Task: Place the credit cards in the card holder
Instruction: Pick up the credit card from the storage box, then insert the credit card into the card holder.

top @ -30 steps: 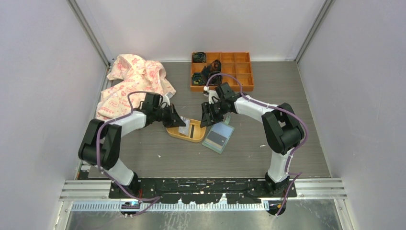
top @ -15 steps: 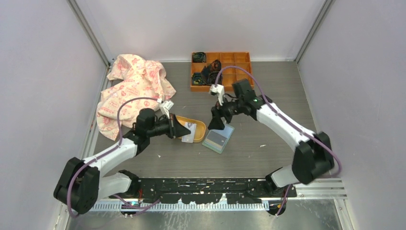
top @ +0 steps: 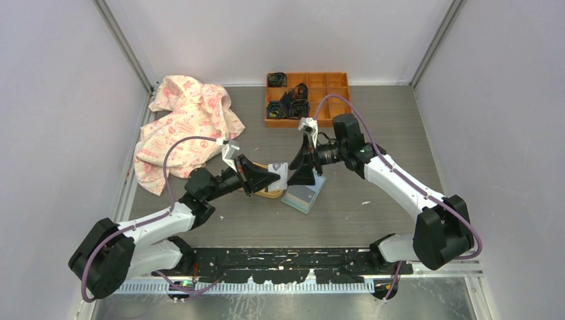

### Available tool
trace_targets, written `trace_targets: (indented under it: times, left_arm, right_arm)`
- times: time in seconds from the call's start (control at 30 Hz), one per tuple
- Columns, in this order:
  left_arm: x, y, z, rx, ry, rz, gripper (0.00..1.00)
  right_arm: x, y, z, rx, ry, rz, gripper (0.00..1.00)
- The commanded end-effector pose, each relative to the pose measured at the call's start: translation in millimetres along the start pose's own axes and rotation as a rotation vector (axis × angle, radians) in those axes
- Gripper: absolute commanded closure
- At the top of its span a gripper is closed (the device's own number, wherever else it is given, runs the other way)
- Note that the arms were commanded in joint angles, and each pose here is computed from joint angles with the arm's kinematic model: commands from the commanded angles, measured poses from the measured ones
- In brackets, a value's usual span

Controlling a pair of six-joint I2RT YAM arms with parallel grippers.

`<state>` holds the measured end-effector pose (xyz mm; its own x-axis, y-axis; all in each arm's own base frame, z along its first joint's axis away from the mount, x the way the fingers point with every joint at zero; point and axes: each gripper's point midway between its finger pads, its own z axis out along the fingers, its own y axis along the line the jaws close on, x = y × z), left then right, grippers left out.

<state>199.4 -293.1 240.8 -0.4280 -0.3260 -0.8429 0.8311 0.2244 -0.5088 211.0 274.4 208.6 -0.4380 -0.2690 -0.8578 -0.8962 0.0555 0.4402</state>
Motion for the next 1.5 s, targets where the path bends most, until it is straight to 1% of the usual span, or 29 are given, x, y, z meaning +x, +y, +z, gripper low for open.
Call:
trace_targets:
  times: [0.0,0.03,0.13,0.3,0.4,0.5,0.53,0.57,0.6,0.7,0.73,0.77,0.8,0.87,0.93,0.97,1.07,1.17,1.23,1.33,1.47]
  left_arm:
    - [-25.9,-19.9,7.7,0.076,-0.115,0.064,1.0]
    - [-24.9,-21.7,8.8,0.084,-0.111,0.061,1.0]
    - [-22.7,-25.3,11.4,0.097,-0.104,0.055,1.0]
    - [-22.8,-26.9,11.6,0.103,-0.111,0.052,1.0]
    - [-23.5,-27.4,11.7,0.105,-0.114,0.045,1.0]
    - [-24.0,-26.0,11.1,0.096,-0.12,0.036,1.0]
    - [-23.7,-24.9,11.2,0.09,-0.12,0.031,1.0]
    - [-23.2,-23.3,11.1,0.08,-0.12,0.025,0.99]
    - [-21.4,-20.5,11.0,0.066,-0.115,0.013,0.93]
    - [-13.9,-2.1,6.7,-0.039,-0.104,-0.03,0.68]
    - [-9.3,6.5,3.0,-0.089,-0.096,-0.041,0.6]
    - [-4.2,14.8,-1.8,-0.139,-0.085,-0.048,0.54]
    - [1.6,21.8,-6.9,-0.184,-0.067,-0.052,0.52]
    - [17.2,36.0,-18.4,-0.284,-0.002,-0.082,0.5]
    - [34.5,46.0,-30.1,-0.374,0.082,-0.13,0.51]
    - [43.4,49.7,-35.3,-0.411,0.117,-0.165,0.52]
    - [79.9,58.5,-49.6,-0.499,0.213,-0.305,0.62]
    - [111.5,64.1,-56.1,-0.555,0.284,-0.372,0.79]
    - [129.5,68.7,-59.5,-0.593,0.336,-0.384,0.88]
    - [146.8,79.9,-63.2,-0.658,0.384,-0.396,0.91]
    - [158.0,100.5,-63.2,-0.745,0.411,-0.386,0.91]
  right_arm:
    - [-42.1,14.6,-0.3,-0.045,-0.119,0.058,0.18]
    - [-46.5,16.0,0.0,-0.051,-0.133,0.077,0.2]
    - [-58.7,21.1,-0.4,-0.07,-0.171,0.116,0.3]
    - [-64.5,26.7,-2.3,-0.085,-0.184,0.118,0.51]
    - [-65.4,29.9,-2.9,-0.101,-0.184,0.11,0.7]
    - [-65.5,35.2,-3.5,-0.127,-0.178,0.098,0.95]
    - [-66.0,36.6,-4.2,-0.132,-0.179,0.091,0.98]
    - [-66.2,37.9,-4.6,-0.138,-0.178,0.085,0.99]
    - [-65.9,39.5,-5.2,-0.145,-0.176,0.079,0.99]
    - [-66.3,36.0,-8.9,-0.114,-0.159,0.056,0.99]
    - [-61.3,28.0,-12.4,-0.065,-0.131,0.042,0.99]
    - [-54.7,16.2,-18.1,0.012,-0.089,0.026,0.99]
    - [-47.7,0.2,-25.2,0.099,-0.046,-0.022,0.99]
    - [-34.6,-37.8,-45.2,0.33,0.033,-0.007,0.99]
    - [-23.3,-72.8,-68.6,0.531,0.089,-0.026,0.99]
    - [-17.2,-84.0,-76.9,0.599,0.116,-0.036,0.99]
    - [-0.3,-106.8,-89.9,0.717,0.182,-0.044,0.99]
    - [10.2,-119.7,-91.3,0.745,0.23,-0.011,0.99]
    - [16.2,-123.0,-89.7,0.741,0.25,0.009,0.99]
    - [20.3,-124.7,-87.3,0.731,0.259,0.024,0.99]
    - [23.8,-127.5,-86.7,0.734,0.266,0.03,0.99]
